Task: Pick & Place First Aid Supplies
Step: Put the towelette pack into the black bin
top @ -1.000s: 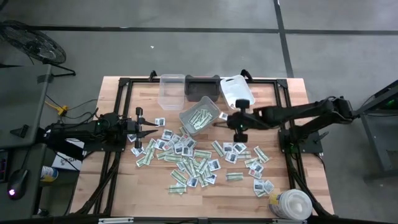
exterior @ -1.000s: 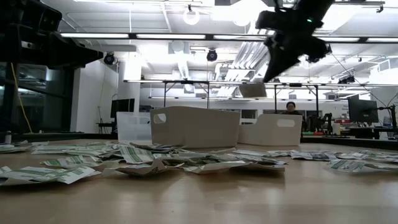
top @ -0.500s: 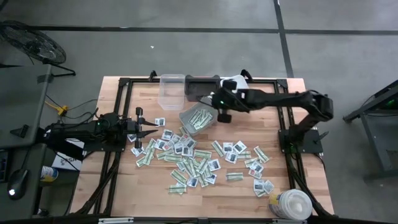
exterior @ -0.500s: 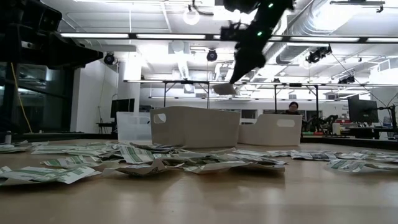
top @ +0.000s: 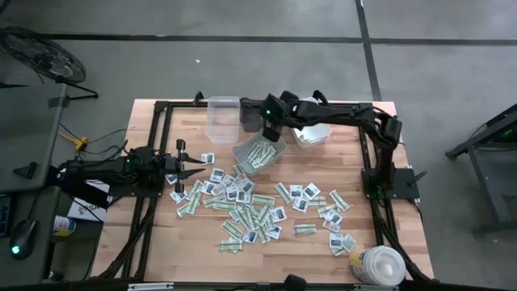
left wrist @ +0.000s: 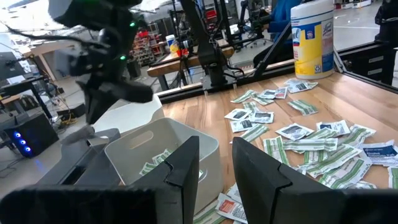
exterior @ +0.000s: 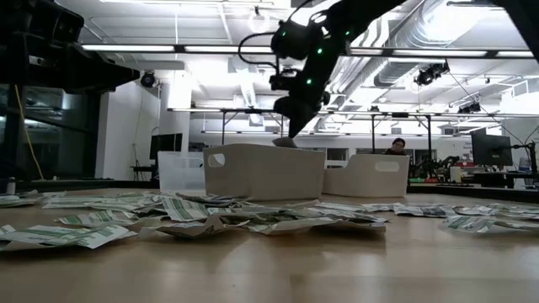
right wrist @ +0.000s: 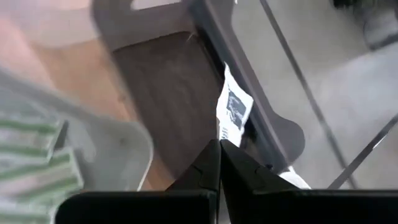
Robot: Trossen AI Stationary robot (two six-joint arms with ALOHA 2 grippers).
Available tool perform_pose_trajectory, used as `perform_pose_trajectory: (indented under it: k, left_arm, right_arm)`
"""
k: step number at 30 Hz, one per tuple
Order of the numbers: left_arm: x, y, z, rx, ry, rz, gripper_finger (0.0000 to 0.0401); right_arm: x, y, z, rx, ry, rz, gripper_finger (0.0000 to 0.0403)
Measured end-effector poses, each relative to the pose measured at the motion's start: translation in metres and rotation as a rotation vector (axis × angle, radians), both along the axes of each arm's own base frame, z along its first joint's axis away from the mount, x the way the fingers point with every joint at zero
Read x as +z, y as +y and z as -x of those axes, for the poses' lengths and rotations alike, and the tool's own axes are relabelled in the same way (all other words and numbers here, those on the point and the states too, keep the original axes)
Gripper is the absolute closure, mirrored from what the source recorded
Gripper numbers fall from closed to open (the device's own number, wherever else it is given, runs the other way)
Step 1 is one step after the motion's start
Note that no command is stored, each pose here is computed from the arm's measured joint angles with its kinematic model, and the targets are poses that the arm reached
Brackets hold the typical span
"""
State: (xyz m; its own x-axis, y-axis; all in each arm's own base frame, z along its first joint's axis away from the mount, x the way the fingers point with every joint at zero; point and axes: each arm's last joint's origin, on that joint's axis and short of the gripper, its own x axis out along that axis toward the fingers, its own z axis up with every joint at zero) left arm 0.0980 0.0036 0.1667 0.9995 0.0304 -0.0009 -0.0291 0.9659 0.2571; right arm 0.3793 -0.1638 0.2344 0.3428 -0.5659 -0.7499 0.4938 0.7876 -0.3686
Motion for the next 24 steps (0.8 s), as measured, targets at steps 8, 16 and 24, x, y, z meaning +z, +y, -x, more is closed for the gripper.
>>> perform_pose_trajectory:
  k: [8, 16, 24]
  left_arm:
    - [0.000, 0.000, 0.000, 0.000, 0.000, 0.000, 0.0305]
    - [0.000, 0.000, 0.000, -0.001, 0.000, 0.000, 0.0305]
    - [0.000, 0.000, 0.000, 0.000, 0.000, 0.000, 0.0305]
  right_arm:
    - [-0.011, -0.021, -0.006, -0.183, -0.091, -0.078, 0.0403]
    - [-0.018, -0.026, -0.005, -0.233, -0.112, -0.119, 0.0402]
    - [-0.019, -0.026, -0.004, -0.214, -0.119, -0.168, 0.0335]
